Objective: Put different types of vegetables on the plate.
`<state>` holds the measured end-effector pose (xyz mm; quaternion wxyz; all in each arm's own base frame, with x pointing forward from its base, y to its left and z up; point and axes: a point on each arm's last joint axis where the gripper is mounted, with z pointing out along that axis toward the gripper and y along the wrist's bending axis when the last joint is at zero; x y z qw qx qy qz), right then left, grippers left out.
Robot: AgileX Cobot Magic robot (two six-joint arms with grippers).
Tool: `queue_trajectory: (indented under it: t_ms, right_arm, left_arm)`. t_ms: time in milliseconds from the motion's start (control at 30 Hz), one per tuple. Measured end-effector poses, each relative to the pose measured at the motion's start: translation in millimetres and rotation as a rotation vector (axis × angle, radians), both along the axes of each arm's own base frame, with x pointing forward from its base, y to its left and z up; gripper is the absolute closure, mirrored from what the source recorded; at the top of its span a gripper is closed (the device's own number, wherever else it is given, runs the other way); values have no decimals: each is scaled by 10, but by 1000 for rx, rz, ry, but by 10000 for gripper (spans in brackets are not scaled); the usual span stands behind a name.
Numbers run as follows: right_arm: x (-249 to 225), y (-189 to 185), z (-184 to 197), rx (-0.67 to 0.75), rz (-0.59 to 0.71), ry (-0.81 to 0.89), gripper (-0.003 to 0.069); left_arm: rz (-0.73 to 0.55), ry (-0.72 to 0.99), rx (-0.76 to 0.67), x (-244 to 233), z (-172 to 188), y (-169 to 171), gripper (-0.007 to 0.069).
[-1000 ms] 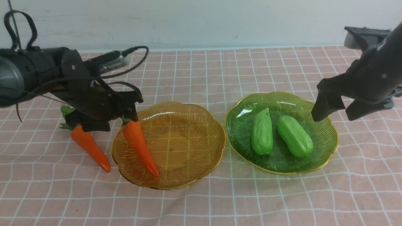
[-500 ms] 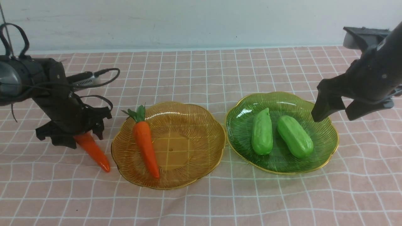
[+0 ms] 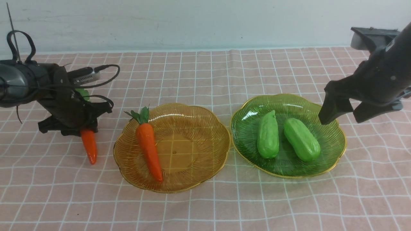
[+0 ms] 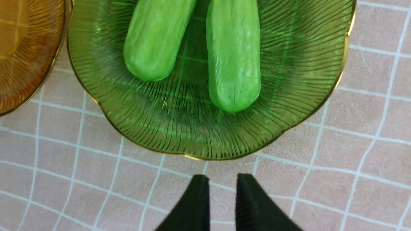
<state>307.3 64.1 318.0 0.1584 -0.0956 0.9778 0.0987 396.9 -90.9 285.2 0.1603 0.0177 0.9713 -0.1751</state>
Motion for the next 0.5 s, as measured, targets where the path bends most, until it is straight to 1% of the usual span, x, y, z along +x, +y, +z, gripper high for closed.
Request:
queue_trajectory:
  t_ms: [33, 100, 167, 233, 300, 367, 467, 500]
  right_arm:
    - [-113, -21, 39, -2, 1, -9, 630]
    - [-348, -65, 145, -6, 2, -47, 662]
    - [-530, -100, 250, -9, 3, -83, 671]
    - [-730, -141, 398, -12, 3, -143, 673]
    - [-933, -179, 573, -8, 2, -221, 674]
    - [-1169, -222, 738, -2, 0, -305, 674]
    - [-1558, -290, 886, 5, -4, -412, 674]
    - [-1683, -311, 899, 7, -5, -439, 674]
  left_arm:
    - [-25, 8, -9, 29, -97, -126, 406]
    - [-56, 15, -7, 93, -304, -323, 406]
    - [-73, 27, 1, 160, -544, -476, 406]
    - [-78, 45, 8, 209, -740, -552, 400]
    - [-75, 46, 13, 238, -825, -569, 375]
    - [-74, 44, 15, 246, -842, -569, 330]
    - [-73, 36, 12, 267, -796, -575, 172]
    - [-68, 32, 7, 283, -732, -578, 147]
